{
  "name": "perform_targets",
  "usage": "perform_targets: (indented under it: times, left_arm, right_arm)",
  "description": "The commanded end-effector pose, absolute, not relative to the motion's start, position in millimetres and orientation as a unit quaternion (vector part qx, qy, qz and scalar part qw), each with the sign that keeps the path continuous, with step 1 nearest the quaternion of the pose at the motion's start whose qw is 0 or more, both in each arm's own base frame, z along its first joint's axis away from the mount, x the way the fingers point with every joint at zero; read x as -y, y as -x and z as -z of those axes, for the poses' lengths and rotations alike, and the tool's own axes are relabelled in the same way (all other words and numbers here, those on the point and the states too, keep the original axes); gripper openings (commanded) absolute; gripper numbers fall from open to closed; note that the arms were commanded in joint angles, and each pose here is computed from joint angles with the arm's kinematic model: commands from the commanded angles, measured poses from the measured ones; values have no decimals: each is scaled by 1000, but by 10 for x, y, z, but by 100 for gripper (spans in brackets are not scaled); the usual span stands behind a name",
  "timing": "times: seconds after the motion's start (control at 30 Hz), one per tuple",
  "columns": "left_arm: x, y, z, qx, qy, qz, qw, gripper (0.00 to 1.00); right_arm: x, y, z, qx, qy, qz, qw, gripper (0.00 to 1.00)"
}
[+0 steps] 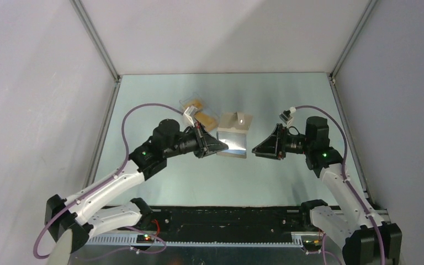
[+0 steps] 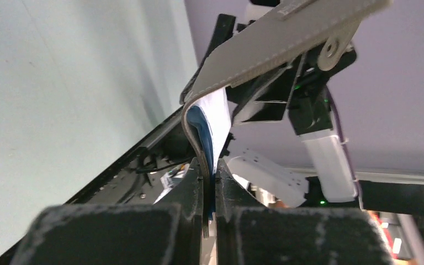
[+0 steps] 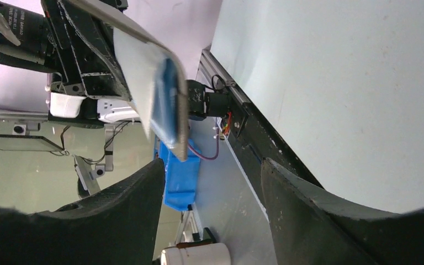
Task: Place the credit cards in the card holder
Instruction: Open the card holder at the center of the board.
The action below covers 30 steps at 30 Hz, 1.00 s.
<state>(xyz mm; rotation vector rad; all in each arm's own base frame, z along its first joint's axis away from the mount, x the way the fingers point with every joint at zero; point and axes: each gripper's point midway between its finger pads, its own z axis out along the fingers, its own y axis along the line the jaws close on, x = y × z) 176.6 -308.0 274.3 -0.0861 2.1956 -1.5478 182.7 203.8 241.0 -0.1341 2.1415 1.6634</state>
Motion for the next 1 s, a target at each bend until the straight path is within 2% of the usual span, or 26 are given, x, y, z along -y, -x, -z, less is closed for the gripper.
perform_targets:
  times: [0.0,0.27,0.63,0.97]
  left_arm:
    - [3143,-1704,-3044,-740,66,648,170,0]
    - [3188,-1702,-2994,-742,64,651,148,0]
    - [3178,-1695,-2991,-739,61,655,149,0]
    - [3189,-1644,-3036,-735,46,662,142,0]
  right_arm:
    - [-2029,-1878,-2431,-775,49,-594,208,67]
    - [-2125,-1918,-2579,-754,57,-618,213,73]
    - [-2203,-1918,-2583,-753,48,-628,191,71]
    - [-2300,-1953,-2731,-735,67,-640,216,72]
